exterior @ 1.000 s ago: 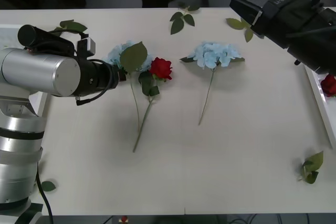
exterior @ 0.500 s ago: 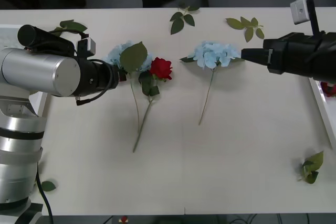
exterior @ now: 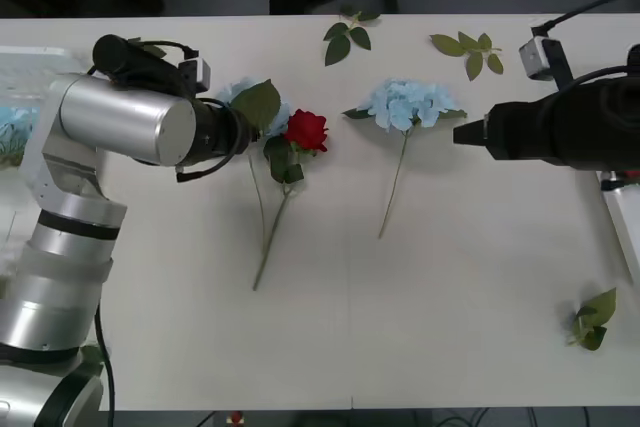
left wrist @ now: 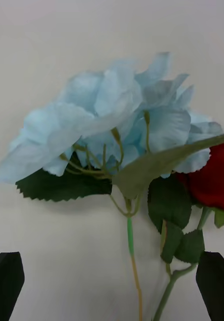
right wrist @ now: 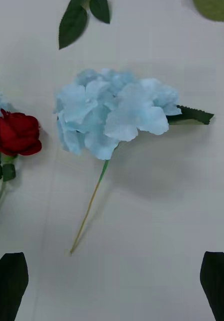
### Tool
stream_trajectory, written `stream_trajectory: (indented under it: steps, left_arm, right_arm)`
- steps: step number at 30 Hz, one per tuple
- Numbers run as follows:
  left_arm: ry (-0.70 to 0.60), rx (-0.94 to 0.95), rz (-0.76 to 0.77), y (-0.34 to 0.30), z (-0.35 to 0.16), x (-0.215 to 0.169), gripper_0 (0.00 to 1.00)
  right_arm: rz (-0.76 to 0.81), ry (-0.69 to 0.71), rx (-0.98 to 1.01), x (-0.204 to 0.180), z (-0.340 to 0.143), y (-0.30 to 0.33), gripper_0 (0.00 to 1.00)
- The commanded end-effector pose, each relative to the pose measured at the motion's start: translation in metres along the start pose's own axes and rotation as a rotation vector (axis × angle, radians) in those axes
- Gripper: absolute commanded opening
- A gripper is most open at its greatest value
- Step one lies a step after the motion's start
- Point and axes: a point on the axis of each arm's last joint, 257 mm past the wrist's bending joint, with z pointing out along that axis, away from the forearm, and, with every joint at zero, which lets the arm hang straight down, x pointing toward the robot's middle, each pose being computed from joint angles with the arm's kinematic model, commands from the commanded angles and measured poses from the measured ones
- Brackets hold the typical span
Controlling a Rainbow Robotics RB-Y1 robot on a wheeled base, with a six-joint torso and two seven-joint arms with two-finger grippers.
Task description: Place the red flowers into the right box and the blue flowers into the left box. If a person shows an open palm, hand one flower to the person first, then continue sorting.
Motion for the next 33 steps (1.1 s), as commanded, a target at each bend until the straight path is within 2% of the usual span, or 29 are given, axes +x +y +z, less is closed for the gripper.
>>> stream_trajectory:
  steps: [1,13,14,16,17,18,19,20,21,33]
  left_arm:
    - [-0.046,0.033,0.022,-0.027,0.009,-0.023,1.00]
    - [-0.048,-0.014,0.096,-0.022,0.063,-0.009,1.00]
    - [-0.044,-0.021,0.101,-0.020,0.065,-0.007,0.96]
    - [-0.035,-0.026,0.109,-0.019,0.067,-0.003,0.77]
    - [-0.032,-0.026,0.115,-0.020,0.068,-0.001,0.58]
    - [-0.032,-0.025,0.116,-0.021,0.068,-0.001,0.45]
    - [-0.030,-0.025,0.121,-0.022,0.068,0.000,0.22]
    - [-0.027,-0.026,0.123,-0.022,0.069,0.002,0.06]
    - [-0.024,-0.026,0.122,-0.022,0.069,0.003,0.00]
    - [-0.013,-0.022,0.116,-0.018,0.067,0.003,0.00]
  right_arm:
    - [0.110,0.033,0.054,0.001,0.017,0.012,1.00]
    - [0.186,0.060,0.211,0.008,0.090,0.017,1.00]
    - [0.194,0.059,0.216,0.009,0.096,0.016,1.00]
    - [0.209,0.061,0.210,0.010,0.108,0.019,1.00]
    - [0.218,0.064,0.214,0.010,0.113,0.019,1.00]
    - [0.220,0.065,0.215,0.011,0.116,0.020,1.00]
    - [0.217,0.067,0.228,0.011,0.120,0.019,1.00]
    - [0.215,0.069,0.239,0.012,0.123,0.017,1.00]
    - [0.209,0.074,0.253,0.014,0.127,0.016,1.00]
    - [0.178,0.083,0.326,0.027,0.160,0.016,1.00]
